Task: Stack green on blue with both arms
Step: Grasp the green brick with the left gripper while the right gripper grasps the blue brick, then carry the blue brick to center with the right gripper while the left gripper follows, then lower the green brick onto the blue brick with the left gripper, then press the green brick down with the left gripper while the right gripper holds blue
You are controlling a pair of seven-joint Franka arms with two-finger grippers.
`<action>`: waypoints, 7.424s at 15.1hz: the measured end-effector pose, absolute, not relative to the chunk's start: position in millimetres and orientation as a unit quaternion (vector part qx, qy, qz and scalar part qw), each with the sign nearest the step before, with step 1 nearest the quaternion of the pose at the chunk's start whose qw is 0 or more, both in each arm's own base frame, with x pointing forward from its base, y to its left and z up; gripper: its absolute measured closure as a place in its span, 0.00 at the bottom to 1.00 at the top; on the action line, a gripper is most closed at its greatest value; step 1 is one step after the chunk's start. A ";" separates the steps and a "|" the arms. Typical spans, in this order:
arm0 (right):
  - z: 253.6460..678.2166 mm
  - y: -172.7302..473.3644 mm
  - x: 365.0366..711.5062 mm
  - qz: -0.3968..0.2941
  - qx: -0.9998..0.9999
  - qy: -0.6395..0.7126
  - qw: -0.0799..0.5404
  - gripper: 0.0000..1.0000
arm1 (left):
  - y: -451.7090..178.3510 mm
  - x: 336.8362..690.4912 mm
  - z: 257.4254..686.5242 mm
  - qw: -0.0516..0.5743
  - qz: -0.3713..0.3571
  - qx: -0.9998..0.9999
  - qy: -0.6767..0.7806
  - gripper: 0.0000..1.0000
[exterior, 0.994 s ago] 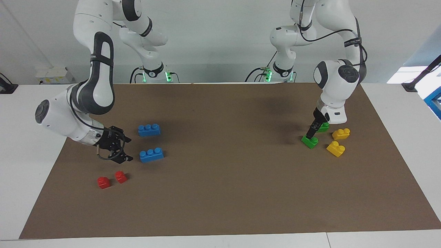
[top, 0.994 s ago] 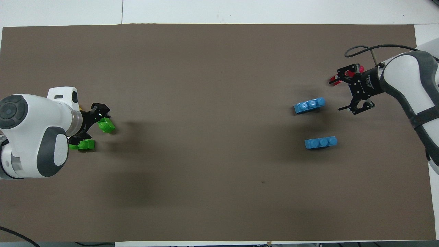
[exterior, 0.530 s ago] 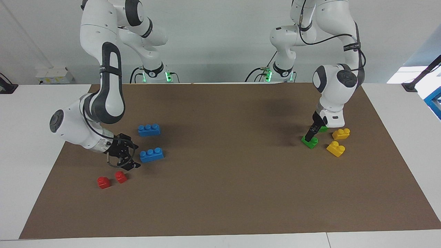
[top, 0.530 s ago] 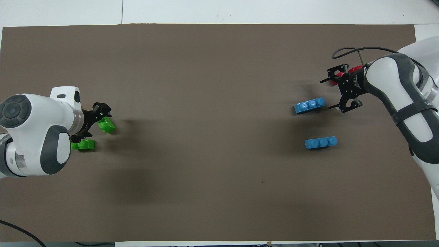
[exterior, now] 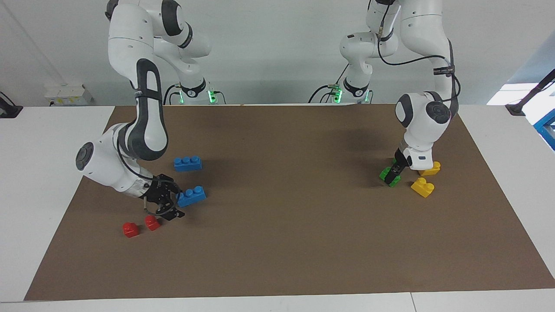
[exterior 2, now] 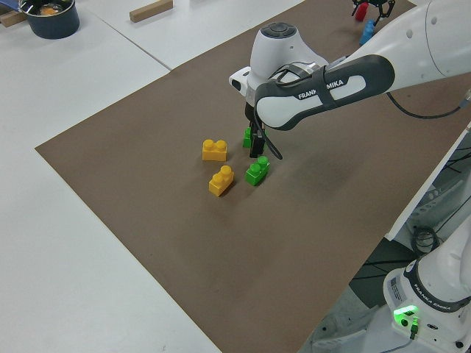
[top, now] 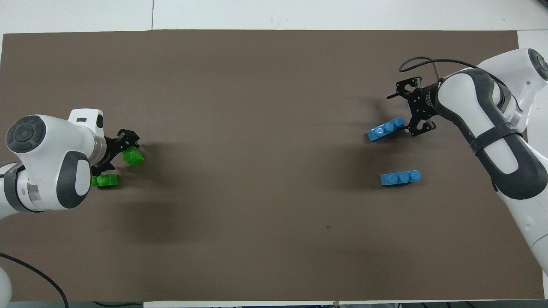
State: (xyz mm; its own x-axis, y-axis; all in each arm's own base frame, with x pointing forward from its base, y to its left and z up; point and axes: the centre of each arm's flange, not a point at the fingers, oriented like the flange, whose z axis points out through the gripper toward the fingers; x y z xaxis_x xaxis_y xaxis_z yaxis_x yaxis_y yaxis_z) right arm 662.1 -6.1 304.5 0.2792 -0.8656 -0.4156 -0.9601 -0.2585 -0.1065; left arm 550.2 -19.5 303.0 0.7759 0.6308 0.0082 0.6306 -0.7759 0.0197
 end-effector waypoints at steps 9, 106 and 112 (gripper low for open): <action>298.2 -2.0 661.7 0.130 -0.781 0.586 0.172 0.00 | -21.0 572.6 308.9 0.016 0.021 0.946 0.323 0.10; 276.3 259.8 577.1 0.072 -0.778 0.596 0.186 0.63 | -452.8 474.9 363.8 0.131 0.101 0.706 0.689 0.65; 275.8 261.7 575.7 0.069 -0.777 0.596 0.189 0.63 | -452.8 479.8 364.5 0.132 0.106 0.707 0.687 0.65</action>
